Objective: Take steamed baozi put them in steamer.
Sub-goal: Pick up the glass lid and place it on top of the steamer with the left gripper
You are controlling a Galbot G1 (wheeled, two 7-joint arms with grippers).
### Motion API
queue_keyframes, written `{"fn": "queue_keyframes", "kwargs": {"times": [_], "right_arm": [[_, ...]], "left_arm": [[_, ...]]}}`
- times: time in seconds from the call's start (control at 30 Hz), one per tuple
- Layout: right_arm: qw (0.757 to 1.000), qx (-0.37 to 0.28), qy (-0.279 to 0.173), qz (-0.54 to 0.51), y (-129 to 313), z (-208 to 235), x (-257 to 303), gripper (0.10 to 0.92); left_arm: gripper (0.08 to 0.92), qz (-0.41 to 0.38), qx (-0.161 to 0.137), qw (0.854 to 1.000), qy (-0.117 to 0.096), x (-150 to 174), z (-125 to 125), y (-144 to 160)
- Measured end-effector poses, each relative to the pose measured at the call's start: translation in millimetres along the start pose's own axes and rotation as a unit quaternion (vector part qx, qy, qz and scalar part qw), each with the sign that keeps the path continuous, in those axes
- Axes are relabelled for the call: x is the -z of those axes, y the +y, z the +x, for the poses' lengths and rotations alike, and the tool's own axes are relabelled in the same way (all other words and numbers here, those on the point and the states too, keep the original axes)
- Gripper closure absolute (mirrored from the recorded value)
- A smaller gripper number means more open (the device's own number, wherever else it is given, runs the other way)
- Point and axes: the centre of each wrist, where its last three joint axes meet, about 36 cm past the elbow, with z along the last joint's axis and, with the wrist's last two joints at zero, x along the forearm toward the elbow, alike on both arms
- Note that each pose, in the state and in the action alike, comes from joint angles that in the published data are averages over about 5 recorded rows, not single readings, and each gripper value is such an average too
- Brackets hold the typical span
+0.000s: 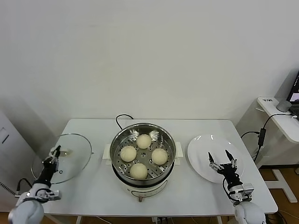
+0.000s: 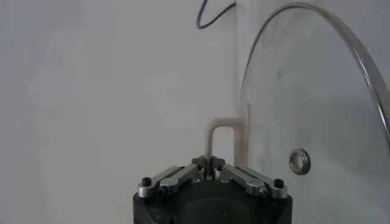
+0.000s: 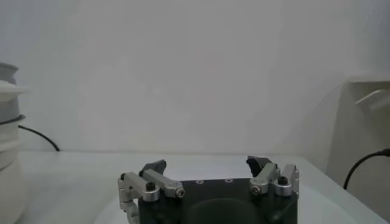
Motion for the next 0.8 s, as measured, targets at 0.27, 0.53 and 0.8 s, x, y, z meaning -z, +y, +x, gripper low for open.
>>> {"fn": "queue_keyframes", "kwargs": {"times": [0.27, 0.53, 0.8], "right_arm": [[1.0, 0.001, -0.003, -0.004, 2.0, -0.5, 2.5, 0.2], [1.0, 0.002, -0.01, -0.006, 2.0, -5.1, 9.9, 0.2], [1.0, 0.001, -0.012, -0.006, 1.3, -8.0, 11.8, 0.2]], "left_arm": [[0.898, -0.001, 0.011, 1.0, 0.011, 9.2, -8.7, 54.4], [0.898, -0.012, 0.022, 1.0, 0.018, 41.8, -16.3, 116.5], [0.898, -0.006, 0.018, 1.0, 0.02, 94.6, -14.6, 162.8]]}}
